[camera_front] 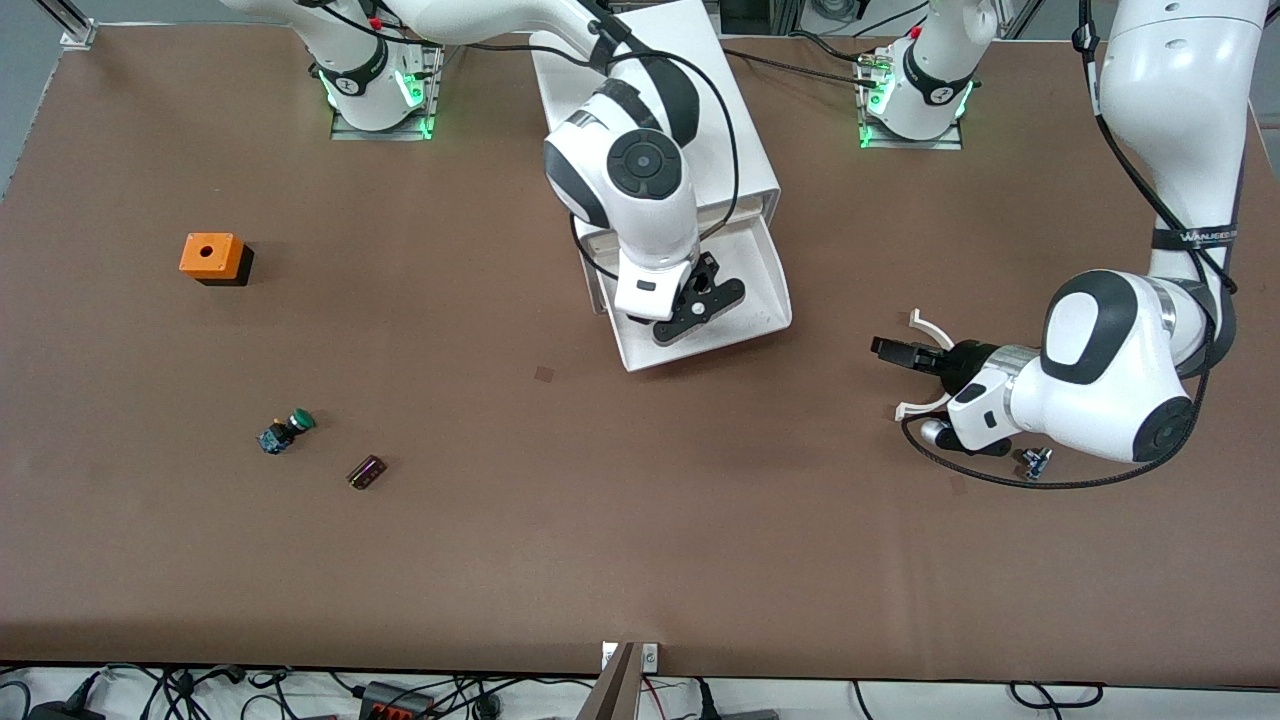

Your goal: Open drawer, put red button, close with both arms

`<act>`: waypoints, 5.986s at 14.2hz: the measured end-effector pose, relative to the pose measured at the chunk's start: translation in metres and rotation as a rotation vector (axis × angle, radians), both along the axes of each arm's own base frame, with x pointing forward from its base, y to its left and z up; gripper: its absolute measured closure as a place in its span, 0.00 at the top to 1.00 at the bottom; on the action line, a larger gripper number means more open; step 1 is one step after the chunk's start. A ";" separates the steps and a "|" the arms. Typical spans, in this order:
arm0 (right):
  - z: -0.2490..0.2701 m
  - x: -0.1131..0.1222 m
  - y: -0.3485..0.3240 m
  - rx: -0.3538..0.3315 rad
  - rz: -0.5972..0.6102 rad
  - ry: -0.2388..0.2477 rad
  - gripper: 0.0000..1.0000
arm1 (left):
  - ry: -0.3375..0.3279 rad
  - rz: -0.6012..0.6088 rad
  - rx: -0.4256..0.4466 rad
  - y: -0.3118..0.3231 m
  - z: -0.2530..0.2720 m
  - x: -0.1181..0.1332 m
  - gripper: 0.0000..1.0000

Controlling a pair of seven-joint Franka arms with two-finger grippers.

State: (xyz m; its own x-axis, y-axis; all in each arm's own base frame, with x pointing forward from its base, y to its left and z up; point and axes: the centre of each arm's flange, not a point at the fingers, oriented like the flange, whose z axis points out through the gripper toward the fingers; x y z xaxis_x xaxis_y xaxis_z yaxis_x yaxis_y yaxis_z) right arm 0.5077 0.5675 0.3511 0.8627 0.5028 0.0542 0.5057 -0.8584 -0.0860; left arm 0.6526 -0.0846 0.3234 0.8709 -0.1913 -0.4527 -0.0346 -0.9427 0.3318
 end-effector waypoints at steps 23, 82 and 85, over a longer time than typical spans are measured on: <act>0.117 0.127 -0.173 0.003 -0.429 -0.024 1.00 | -0.113 -0.065 0.233 0.015 0.003 0.028 1.00; 0.224 0.029 -0.590 -0.105 -0.526 0.038 1.00 | -0.154 0.264 0.389 -0.207 0.055 -0.054 1.00; 0.224 0.029 -0.590 -0.105 -0.525 0.038 1.00 | -0.252 0.208 0.385 -0.146 0.085 -0.025 1.00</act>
State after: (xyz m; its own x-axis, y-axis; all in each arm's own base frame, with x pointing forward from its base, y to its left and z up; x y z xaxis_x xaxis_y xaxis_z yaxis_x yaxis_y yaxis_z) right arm 0.5370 -0.0223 0.5750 0.9999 0.0046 -0.0092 0.0046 -1.0000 0.0041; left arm 0.6276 -0.2305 0.4081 0.9643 0.1371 -0.2268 0.1325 -0.9906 -0.0354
